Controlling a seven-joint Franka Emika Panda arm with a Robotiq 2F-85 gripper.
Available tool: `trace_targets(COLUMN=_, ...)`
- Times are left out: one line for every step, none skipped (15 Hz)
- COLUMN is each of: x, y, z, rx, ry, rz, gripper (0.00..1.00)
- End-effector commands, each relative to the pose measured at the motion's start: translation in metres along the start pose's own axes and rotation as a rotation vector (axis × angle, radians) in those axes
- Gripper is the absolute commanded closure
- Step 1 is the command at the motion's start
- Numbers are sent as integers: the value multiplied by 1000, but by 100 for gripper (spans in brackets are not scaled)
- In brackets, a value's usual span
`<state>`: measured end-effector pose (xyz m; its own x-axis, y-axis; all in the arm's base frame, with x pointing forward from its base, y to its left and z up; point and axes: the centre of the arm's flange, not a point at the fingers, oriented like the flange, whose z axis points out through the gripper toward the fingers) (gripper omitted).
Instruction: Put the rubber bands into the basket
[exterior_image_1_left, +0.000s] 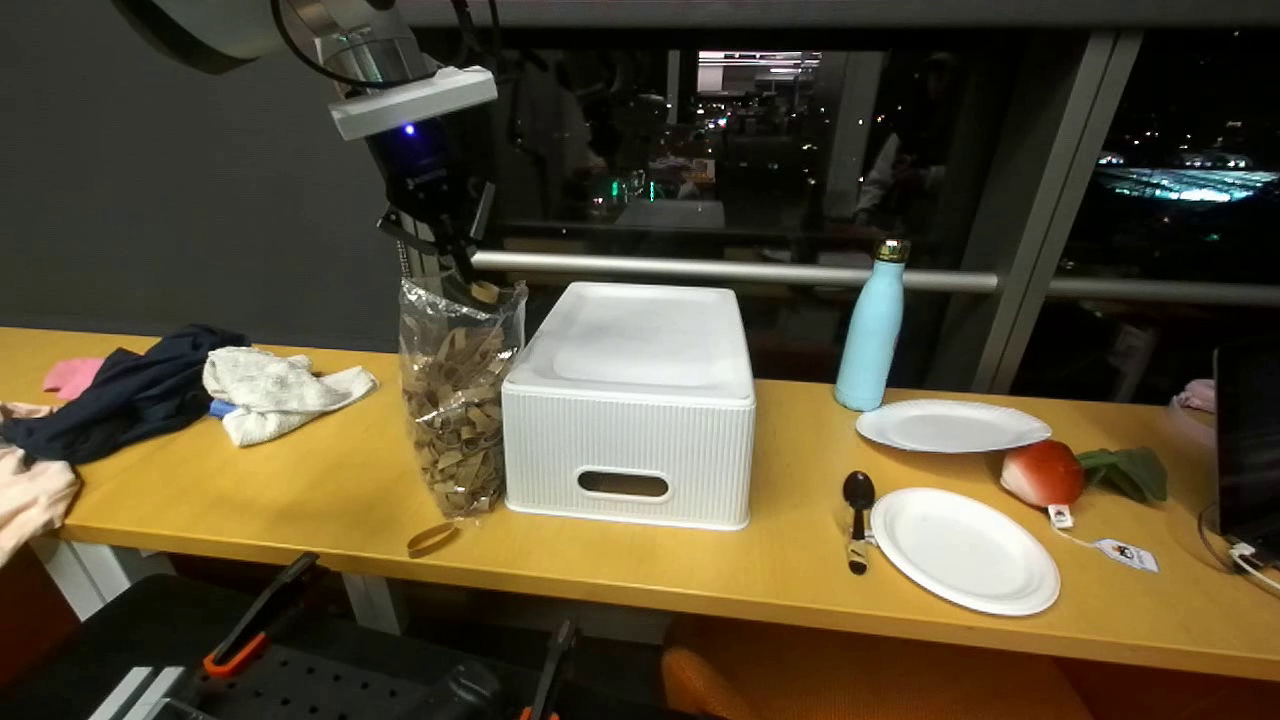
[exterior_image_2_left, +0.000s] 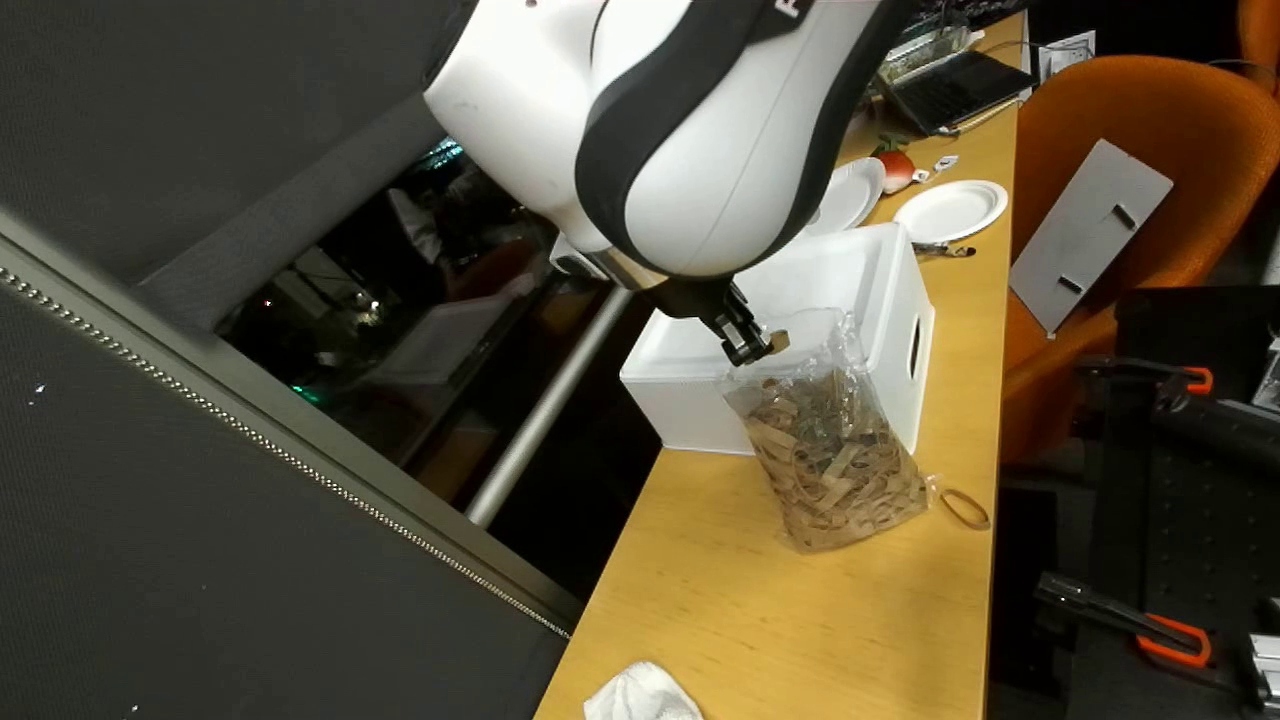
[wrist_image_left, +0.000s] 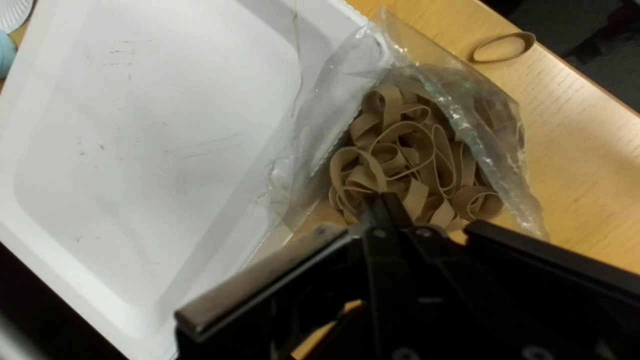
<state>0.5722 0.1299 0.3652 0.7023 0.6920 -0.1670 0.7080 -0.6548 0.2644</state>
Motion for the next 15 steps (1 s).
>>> trace_targets(x=0, y=1, z=-8, rx=4, ry=-19, rz=12, gripper=66)
trace_targets(x=0, y=1, z=-9, rx=2, ry=-19, rz=11, gripper=60)
trace_targets(x=0, y=2, z=-10, rx=-2, ry=-19, rz=10, gripper=51)
trace_targets(x=0, y=3, z=-13, rx=-6, ry=-13, rz=8, gripper=45)
trace_targets(x=0, y=5, z=-15, rx=-11, ry=-8, rz=14, gripper=37)
trace_targets(x=-1, y=9, z=-18, rx=-14, ry=-5, rz=23, gripper=30)
trace_targets(x=-2, y=13, z=-21, rx=-15, ry=1, rz=30, gripper=23)
trace_targets(x=-3, y=17, z=-23, rx=-16, ry=5, rz=34, gripper=15)
trace_targets(x=-4, y=20, z=-26, rx=-23, ry=12, rz=42, gripper=8)
trace_targets(x=-6, y=23, z=-29, rx=-28, ry=10, rz=50, gripper=0)
trace_targets(x=-7, y=27, z=-32, rx=-33, ry=13, rz=57, gripper=0)
trace_targets(x=-9, y=30, z=-35, rx=-36, ry=18, rz=67, gripper=0)
trace_targets(x=-10, y=33, z=-37, rx=-35, ry=19, rz=75, gripper=0)
trace_targets(x=-11, y=35, z=-38, rx=-36, ry=21, rz=81, gripper=0)
trace_targets(x=-12, y=36, z=-39, rx=-37, ry=19, rz=86, gripper=0)
